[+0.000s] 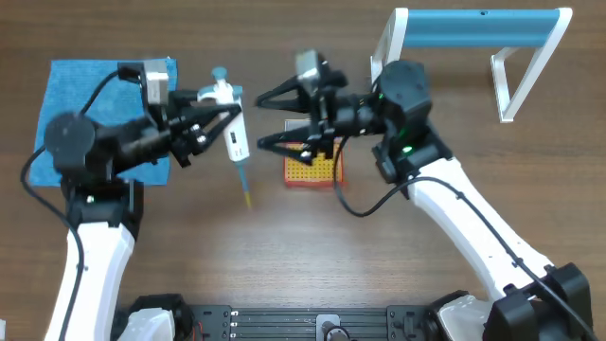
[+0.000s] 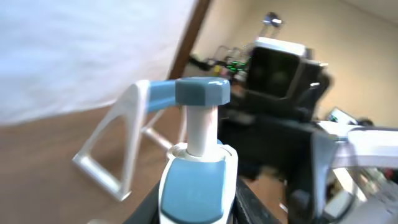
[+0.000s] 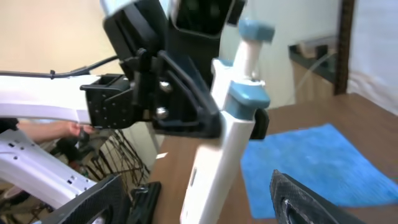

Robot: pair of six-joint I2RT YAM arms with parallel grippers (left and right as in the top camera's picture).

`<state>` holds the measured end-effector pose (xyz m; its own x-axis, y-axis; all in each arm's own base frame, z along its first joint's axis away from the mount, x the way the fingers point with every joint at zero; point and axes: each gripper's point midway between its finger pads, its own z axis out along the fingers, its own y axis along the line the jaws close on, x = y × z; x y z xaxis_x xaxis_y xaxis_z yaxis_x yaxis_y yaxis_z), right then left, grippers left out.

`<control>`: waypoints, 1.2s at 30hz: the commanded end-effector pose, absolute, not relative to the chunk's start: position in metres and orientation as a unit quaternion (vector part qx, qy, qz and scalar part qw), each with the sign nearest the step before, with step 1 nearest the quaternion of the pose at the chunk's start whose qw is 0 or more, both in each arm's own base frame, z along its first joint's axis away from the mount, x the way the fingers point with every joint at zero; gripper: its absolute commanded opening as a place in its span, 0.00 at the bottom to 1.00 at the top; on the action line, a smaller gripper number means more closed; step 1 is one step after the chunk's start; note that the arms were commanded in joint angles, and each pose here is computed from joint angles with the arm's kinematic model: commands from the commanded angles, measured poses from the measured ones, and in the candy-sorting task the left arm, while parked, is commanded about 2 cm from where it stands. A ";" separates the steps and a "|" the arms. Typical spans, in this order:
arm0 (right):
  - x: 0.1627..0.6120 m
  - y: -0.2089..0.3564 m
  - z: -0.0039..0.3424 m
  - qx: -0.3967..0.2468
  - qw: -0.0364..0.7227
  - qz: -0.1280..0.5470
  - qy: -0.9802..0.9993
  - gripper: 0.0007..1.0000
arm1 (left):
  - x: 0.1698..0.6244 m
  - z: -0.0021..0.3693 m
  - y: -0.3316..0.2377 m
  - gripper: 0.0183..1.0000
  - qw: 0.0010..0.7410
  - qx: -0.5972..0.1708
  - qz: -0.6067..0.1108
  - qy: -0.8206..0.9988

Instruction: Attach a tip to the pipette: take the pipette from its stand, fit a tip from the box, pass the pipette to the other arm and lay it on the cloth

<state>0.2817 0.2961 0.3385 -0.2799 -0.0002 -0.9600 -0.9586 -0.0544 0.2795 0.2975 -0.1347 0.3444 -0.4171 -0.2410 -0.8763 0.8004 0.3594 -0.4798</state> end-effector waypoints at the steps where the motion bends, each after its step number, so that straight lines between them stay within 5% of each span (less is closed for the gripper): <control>1: 0.332 0.252 0.306 -0.364 0.427 0.523 0.641 0.78 | 0.347 0.298 -0.082 0.01 0.500 0.128 -0.481 0.709; 6: 0.390 0.188 0.302 -0.283 0.566 0.243 0.736 0.78 | 0.376 0.203 -0.019 0.01 0.457 -0.043 -0.315 0.831; 10: 0.378 0.126 0.349 -0.211 0.633 0.080 0.741 0.78 | 0.374 0.190 0.003 0.01 0.427 -0.093 -0.250 0.864; 14: 0.334 0.077 0.399 -0.149 0.680 -0.007 0.718 0.79 | 0.370 0.218 0.050 0.01 0.407 -0.097 -0.093 0.903; 19: 0.261 0.041 0.417 -0.113 0.691 -0.040 0.712 0.78 | 0.393 0.255 0.084 0.01 0.351 -0.064 -0.003 0.934; 20: 0.246 0.034 0.415 -0.109 0.688 -0.046 0.716 0.92 | 0.404 0.255 0.091 0.01 0.333 -0.057 -0.001 0.941; 25: 0.186 0.018 0.405 -0.083 0.689 -0.021 0.719 0.92 | 0.446 0.236 0.122 0.01 0.286 -0.051 0.016 0.957; 30: 0.122 0.001 0.397 -0.078 0.719 -0.021 0.690 0.92 | 0.459 0.176 0.143 0.01 0.204 -0.056 0.012 0.977; 32: 0.105 -0.004 0.381 -0.079 0.718 -0.024 0.691 1.00 | 0.456 0.150 0.149 0.01 0.168 -0.048 0.022 0.984; 36: 0.105 -0.004 0.342 -0.085 0.698 -0.027 0.710 0.99 | 0.457 0.120 0.151 0.01 0.136 -0.041 0.019 0.990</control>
